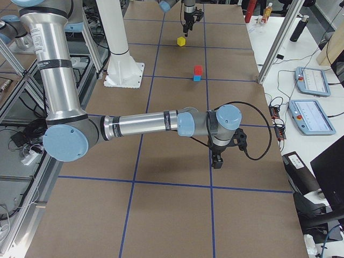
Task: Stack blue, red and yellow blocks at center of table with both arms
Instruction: 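Move the left gripper away toward the yellow cube, then lower the left gripper onto the yellow cube and grasp it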
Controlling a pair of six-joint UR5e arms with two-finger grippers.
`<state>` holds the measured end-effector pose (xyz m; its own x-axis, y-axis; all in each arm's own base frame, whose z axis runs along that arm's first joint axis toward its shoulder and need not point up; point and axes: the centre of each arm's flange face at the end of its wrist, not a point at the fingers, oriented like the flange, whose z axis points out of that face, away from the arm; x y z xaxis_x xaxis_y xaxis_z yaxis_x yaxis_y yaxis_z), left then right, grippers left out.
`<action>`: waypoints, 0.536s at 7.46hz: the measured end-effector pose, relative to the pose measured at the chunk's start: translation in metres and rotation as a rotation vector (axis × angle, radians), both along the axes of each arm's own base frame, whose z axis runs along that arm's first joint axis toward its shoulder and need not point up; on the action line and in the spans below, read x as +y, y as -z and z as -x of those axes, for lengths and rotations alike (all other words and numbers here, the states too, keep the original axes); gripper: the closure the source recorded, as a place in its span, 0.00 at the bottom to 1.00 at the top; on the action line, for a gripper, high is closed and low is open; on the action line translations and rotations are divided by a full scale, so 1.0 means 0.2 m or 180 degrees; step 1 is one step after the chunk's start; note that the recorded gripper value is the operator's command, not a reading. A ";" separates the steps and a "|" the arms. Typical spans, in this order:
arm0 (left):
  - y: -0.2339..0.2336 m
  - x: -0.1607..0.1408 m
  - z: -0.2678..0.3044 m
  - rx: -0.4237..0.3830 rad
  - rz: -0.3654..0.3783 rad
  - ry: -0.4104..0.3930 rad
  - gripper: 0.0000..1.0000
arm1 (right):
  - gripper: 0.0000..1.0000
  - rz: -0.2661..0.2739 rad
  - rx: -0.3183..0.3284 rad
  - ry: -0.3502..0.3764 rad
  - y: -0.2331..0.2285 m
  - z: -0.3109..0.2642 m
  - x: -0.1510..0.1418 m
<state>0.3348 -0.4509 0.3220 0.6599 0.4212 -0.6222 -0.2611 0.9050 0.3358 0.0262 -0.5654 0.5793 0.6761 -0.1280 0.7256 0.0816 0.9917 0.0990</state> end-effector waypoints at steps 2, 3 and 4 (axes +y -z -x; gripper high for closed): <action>-0.30 0.01 0.00 0.0103 -0.0233 -0.0122 0.00 | 0.01 0.0000 0.0000 0.0000 0.00 0.00 0.00; -0.37 0.02 0.00 0.0128 -0.0273 -0.0144 0.00 | 0.01 0.0000 0.0000 0.0000 0.00 0.00 0.00; -0.40 0.02 0.00 0.0139 -0.0276 -0.0156 0.00 | 0.01 0.0000 0.0000 -0.0001 0.00 0.00 0.00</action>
